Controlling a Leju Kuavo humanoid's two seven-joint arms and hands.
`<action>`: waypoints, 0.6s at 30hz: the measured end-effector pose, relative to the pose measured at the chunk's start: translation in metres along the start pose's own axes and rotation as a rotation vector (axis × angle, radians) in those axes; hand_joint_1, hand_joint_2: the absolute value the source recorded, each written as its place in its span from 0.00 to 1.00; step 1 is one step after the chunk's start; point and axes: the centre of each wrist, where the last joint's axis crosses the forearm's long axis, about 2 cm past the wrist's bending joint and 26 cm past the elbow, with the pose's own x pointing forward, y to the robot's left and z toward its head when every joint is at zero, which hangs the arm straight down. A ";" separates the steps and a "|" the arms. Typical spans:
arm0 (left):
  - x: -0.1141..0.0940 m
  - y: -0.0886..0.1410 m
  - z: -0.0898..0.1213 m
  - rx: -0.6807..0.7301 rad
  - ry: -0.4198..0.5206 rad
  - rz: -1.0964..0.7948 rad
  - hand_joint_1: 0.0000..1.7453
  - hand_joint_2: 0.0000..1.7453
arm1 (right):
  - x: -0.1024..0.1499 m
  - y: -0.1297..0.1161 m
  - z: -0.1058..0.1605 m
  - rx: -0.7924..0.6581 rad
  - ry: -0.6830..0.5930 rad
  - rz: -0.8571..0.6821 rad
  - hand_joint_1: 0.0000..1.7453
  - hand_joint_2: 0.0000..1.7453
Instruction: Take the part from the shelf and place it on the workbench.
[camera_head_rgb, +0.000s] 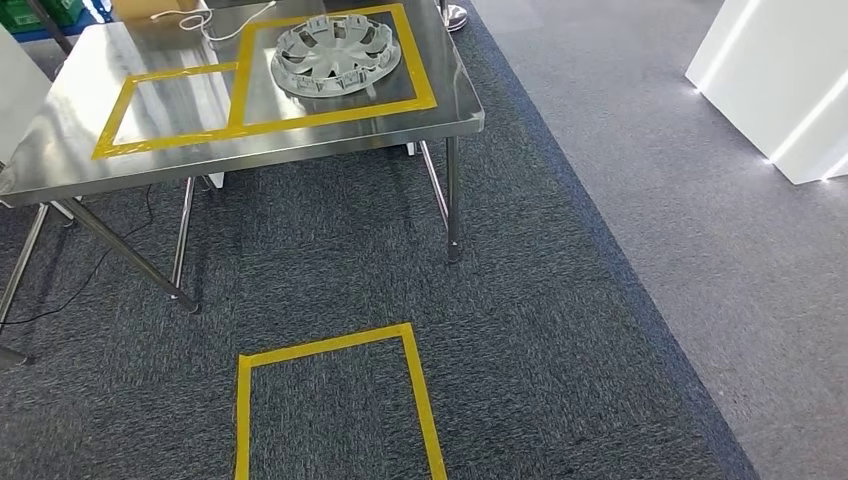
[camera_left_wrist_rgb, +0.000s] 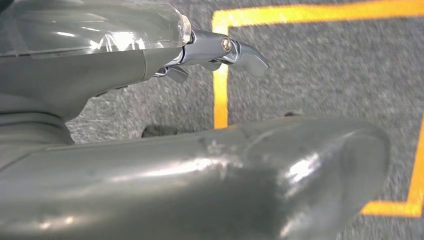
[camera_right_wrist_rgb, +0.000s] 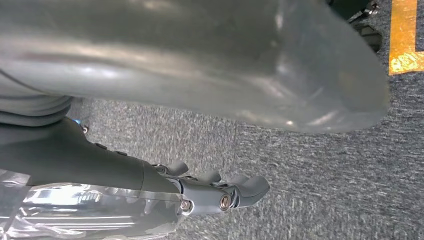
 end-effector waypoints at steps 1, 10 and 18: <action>0.000 0.001 0.000 -0.001 -0.004 -0.002 0.00 0.00 | 0.001 0.002 0.000 0.004 -0.002 -0.001 0.00 0.00; 0.001 0.003 0.000 -0.014 -0.017 -0.017 0.00 0.00 | 0.003 0.006 0.000 0.013 -0.005 -0.023 0.00 0.00; 0.001 0.001 0.000 -0.021 -0.020 -0.023 0.00 0.00 | 0.002 0.006 0.000 0.013 -0.004 -0.029 0.00 0.00</action>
